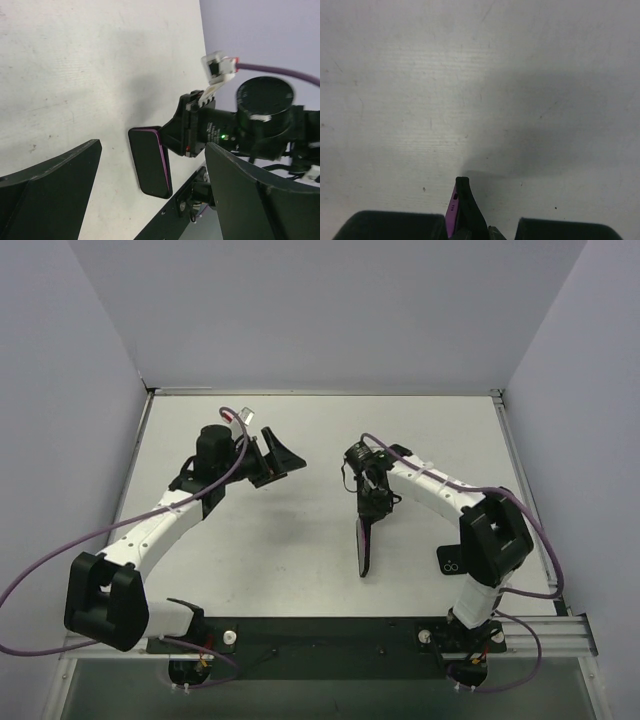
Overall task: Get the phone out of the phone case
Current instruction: Remove the phone case from the phone.
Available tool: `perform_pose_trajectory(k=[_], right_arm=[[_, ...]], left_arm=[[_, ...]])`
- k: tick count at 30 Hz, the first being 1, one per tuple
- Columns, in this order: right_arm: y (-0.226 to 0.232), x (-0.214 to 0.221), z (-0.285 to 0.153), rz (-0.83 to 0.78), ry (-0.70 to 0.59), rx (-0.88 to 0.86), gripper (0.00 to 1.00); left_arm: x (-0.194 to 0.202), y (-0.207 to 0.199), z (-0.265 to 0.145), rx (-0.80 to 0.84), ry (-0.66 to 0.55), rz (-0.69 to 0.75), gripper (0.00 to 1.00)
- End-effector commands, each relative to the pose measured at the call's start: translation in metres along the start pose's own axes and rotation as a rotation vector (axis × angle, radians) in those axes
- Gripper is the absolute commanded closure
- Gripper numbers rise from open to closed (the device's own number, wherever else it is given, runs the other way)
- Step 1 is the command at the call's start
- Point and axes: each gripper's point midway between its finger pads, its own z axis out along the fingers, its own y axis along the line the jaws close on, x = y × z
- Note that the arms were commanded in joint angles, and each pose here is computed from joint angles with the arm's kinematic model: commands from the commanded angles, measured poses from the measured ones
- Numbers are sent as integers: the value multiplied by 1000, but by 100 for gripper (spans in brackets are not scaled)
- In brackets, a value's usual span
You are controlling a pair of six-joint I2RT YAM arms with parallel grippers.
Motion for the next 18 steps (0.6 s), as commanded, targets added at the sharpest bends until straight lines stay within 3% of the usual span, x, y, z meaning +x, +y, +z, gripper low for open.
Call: perform_pose_trajectory(k=[1,18], right_arm=[[-14,43,17,-39,98,88,91],[-16,138,74,-40,318,103,88]], left_arm=[[-7,12,-16,-97,-47,39,4],[1,20,-16,-111,-28,7,3]])
